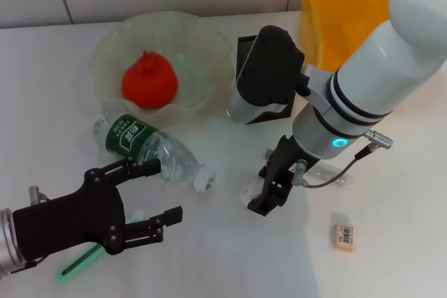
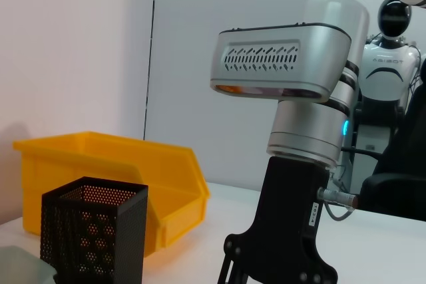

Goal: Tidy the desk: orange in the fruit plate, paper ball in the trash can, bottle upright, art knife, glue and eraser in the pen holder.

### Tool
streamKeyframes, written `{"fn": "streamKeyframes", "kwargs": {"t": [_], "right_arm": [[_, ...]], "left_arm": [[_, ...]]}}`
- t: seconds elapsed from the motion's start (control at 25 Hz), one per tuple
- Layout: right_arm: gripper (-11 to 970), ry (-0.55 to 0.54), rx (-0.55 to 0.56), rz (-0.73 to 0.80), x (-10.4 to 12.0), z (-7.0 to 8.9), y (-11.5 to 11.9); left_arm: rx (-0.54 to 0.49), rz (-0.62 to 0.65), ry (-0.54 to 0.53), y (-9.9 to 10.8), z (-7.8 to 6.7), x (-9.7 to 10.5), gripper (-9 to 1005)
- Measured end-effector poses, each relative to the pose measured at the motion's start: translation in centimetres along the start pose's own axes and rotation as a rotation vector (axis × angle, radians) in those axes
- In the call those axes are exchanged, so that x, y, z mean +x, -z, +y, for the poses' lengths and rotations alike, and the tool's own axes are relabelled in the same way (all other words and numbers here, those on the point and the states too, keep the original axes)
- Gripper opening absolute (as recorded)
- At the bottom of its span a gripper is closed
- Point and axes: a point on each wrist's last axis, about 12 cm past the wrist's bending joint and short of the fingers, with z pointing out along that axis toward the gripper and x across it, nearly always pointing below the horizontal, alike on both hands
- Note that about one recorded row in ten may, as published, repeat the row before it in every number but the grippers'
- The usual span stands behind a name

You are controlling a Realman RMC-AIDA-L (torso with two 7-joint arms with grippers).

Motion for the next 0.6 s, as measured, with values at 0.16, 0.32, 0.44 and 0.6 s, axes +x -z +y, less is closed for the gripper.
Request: {"fn": "streamKeyframes", "kwargs": {"t": [0.16,0.32,0.44,0.6], "right_arm": [[694,0.003,0.001,-0.002,-0.1,0.0,0.1],[562,0.001,0.0,0.0,-0.1,0.0,0.0],[426,0.001,0.003,-0.016,-0.2,0.0,0.4],[324,-0.025,0.005,-0.065,-0.1,-0.4,2.0]], "left_arm": [[-0.003,0.002,0.0,0.0,0.0,0.0,817],[-0.004,0.003,0.0,0.0,0.1,0.0,816],[-0.005,0.004,0.0,0.0,0.1,0.0,816],[-0.005,0.004,0.0,0.0,0.1,0.0,815]]}}
